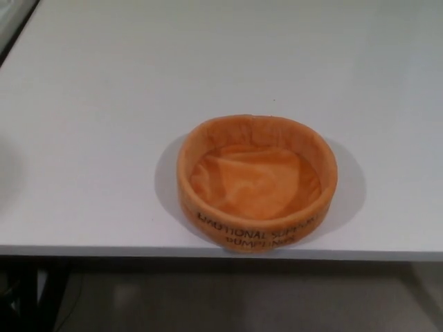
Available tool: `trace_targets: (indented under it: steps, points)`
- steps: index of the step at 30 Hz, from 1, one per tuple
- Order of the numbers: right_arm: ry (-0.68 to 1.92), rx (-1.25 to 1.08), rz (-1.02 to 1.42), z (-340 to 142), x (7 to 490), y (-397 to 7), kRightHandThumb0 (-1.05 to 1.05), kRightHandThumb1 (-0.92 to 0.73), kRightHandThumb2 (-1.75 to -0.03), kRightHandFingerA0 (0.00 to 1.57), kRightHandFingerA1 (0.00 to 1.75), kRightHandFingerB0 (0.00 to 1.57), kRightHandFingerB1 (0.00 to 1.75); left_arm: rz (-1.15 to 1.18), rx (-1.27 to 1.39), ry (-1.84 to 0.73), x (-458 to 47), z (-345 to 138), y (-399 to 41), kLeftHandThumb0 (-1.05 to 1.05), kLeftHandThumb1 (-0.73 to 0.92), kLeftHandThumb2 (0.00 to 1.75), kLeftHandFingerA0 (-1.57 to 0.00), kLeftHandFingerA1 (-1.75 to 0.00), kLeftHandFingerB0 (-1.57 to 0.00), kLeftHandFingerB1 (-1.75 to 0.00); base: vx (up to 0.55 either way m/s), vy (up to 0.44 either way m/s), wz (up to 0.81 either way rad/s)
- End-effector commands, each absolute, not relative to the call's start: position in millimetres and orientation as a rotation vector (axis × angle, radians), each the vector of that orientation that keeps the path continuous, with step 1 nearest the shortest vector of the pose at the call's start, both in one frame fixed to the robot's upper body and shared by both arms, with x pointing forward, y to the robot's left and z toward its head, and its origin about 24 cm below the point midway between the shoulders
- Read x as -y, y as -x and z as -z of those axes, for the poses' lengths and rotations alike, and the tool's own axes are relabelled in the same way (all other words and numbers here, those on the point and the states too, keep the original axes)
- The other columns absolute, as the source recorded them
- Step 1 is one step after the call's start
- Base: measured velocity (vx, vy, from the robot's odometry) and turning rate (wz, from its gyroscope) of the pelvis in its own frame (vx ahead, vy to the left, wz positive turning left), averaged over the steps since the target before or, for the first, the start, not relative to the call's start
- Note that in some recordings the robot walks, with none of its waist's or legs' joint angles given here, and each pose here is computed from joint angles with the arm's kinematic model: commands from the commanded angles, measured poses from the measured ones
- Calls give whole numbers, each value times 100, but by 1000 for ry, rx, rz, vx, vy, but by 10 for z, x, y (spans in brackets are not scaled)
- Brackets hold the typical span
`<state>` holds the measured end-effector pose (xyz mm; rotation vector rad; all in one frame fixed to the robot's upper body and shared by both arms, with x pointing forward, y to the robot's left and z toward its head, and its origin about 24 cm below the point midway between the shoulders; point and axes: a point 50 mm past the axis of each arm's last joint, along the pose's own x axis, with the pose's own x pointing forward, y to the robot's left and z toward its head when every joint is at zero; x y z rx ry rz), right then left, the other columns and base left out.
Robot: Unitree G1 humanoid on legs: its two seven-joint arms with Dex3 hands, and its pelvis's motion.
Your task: A soft plate is kept in the center of the table close to the robot and the robot uses its left hand to pick up the plate, turns it upside down and places it back on the table
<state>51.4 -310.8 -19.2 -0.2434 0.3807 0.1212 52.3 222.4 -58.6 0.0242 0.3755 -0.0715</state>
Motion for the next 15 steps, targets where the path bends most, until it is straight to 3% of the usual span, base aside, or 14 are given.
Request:
trace_targets:
  steps: [1, 3, 4, 5, 6, 7, 10, 14, 15]
  points:
    - [246, -281, -164, 51, 3140, -536, -83, -75, -111, 8, 39, 7, 27, 116, -274, -15, -2268, 498, -525, -86, 76, 117, -7, -34, -7, -24, 0, 0, 0]
    - [257, -278, -162, 45, 3139, -528, -79, -73, -113, 4, 43, 2, 31, 119, -275, -9, -2266, 498, -515, -87, 76, 117, -7, -33, -7, -25, 0, 0, 0]
    - [268, -281, -166, 45, 3129, -546, -77, -74, -113, 4, 42, 2, 29, 117, -265, -5, -2274, 498, -525, -92, 92, 76, -6, -31, -6, -24, 0, 0, 0]
    - [275, -284, -168, 54, 3127, -544, -78, -74, -113, 3, 41, 2, 27, 118, -265, -3, -2276, 497, -518, -97, 77, 98, -7, -30, -8, -22, 0, 0, 0]
    - [285, -285, -174, 67, 3121, -538, -78, -74, -113, 3, 41, 2, 26, 118, -267, 3, -2278, 498, -508, -94, 92, 73, -5, -30, -10, -25, 0, 0, 0]
    - [288, -283, -180, 68, 3111, -533, -77, -74, -113, 3, 41, 2, 26, 121, -270, 18, -2278, 501, -505, -86, 73, 116, -5, -31, -9, -25, 0, 0, 0]
    - [289, -285, -174, 54, 3096, -513, -81, -75, -114, 2, 43, 1, 28, 131, -276, 41, -2272, 503, -499, -92, 77, 118, -4, -27, -14, -21, 0, 0, 0]
    - [279, -285, -164, 78, 3103, -524, -80, -75, -113, 3, 42, 1, 27, 119, -228, 29, -2268, 440, -538, -87, 74, 115, -7, -36, -9, -25, 0, 0, 0]
    - [284, -284, -166, 83, 3105, -527, -81, -76, -114, 4, 43, 0, 26, 120, -208, 18, -2279, 413, -552, -94, 78, 118, -1, -30, -14, -18, 0, 0, 0]
